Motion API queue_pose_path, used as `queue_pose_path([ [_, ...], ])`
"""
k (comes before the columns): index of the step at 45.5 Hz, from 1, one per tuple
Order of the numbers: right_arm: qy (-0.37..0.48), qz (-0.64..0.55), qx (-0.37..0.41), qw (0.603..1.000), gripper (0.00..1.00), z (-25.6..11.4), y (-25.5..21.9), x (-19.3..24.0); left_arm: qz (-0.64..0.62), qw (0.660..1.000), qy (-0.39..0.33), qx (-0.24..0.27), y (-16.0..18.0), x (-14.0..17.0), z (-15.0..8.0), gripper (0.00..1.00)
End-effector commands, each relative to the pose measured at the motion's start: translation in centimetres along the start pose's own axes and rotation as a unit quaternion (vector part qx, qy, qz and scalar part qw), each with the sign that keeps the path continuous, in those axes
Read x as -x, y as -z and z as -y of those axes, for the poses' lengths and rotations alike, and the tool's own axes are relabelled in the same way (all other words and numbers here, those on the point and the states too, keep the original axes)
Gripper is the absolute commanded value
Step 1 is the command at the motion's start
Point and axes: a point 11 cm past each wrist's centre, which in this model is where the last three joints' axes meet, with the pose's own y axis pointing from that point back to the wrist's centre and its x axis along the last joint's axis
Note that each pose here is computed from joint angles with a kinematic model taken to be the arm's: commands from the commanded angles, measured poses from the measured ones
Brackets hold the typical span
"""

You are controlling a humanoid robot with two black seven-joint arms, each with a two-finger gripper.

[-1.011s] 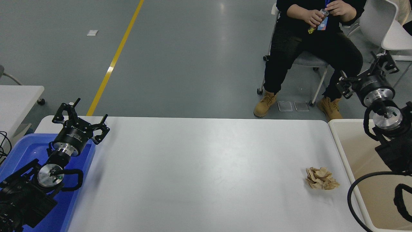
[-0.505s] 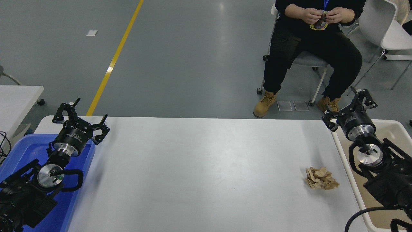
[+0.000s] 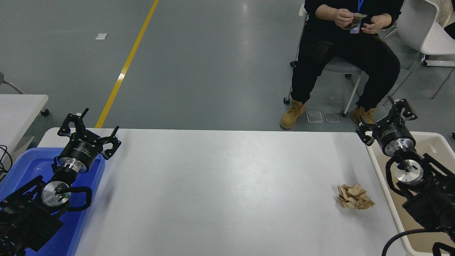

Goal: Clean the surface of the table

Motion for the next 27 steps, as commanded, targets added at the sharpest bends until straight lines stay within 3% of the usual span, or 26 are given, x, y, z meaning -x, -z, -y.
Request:
queue_pose_path([
  [1, 0.027, -0.099, 0.012, 0.995, 0.98, 0.8, 2.8, 0.5, 0.0, 1.0, 0.0, -0.001, 0.0, 0.0, 0.0, 1.0],
  [14, 0.094, -0.318, 0.063, 0.941, 0.98, 2.2, 5.7, 3.2, 0.0, 1.0, 0.0, 0.0, 0.0, 0.0, 0.0, 1.0],
  [27, 0.104, -0.384, 0.043, 0.916, 0.98, 3.2, 9.6, 5.0, -0.001, 1.0, 0.001, 0.0, 0.0, 0.0, 0.0, 1.0],
])
